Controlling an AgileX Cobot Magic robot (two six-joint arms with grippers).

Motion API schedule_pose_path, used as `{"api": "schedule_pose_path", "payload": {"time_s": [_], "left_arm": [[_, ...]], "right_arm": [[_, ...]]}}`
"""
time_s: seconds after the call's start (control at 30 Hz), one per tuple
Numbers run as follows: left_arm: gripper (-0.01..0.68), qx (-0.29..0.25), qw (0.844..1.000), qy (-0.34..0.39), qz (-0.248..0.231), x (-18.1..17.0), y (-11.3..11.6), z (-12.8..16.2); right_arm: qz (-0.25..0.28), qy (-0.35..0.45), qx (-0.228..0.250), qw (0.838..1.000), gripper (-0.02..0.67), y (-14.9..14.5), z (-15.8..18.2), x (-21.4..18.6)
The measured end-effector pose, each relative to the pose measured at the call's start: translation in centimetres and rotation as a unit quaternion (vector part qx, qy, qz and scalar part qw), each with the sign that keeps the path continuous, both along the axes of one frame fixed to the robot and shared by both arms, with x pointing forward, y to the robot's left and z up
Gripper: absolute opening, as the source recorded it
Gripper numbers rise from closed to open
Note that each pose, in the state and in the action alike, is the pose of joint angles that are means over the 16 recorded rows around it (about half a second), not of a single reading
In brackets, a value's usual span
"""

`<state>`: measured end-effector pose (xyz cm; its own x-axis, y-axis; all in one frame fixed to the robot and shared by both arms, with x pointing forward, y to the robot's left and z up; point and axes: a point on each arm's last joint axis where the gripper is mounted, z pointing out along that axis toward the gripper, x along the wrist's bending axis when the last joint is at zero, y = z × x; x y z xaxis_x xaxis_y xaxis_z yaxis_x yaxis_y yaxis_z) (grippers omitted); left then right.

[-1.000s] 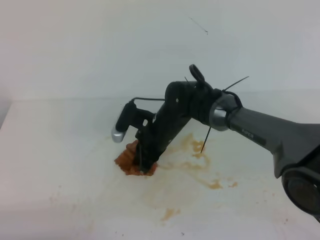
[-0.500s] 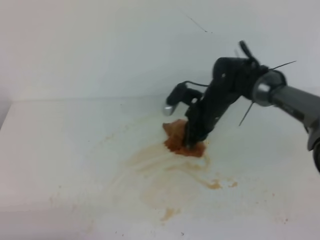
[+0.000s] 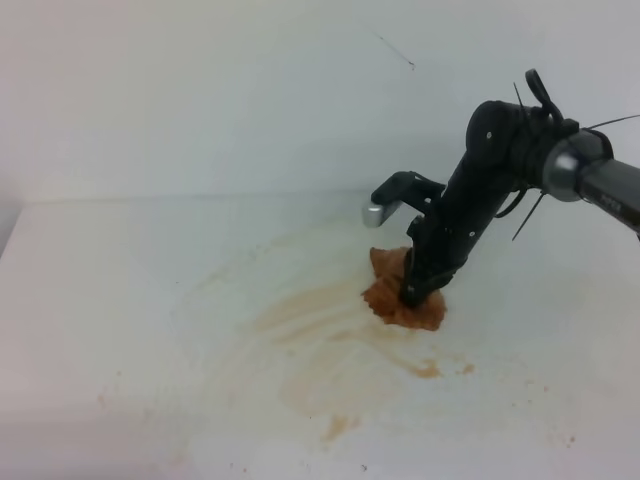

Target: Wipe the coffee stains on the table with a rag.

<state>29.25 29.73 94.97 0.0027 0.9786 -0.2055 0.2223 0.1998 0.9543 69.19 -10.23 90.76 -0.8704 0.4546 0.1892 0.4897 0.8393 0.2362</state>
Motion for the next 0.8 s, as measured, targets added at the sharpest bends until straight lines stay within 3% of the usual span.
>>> {"api": "schedule_pose_path", "payload": {"time_s": [0.47, 0.8], "left_arm": [[0.001, 0.000, 1.000, 0.000, 0.000, 0.0, 0.0, 0.0], [0.001, 0.000, 1.000, 0.000, 0.000, 0.0, 0.0, 0.0]], "right_arm": [[-0.021, 0.043, -0.002, 0.999, 0.036, -0.6, -0.9, -4.8], [0.017, 0.001, 0.016, 1.000, 0.036, 3.6, -1.7, -8.1]]}}
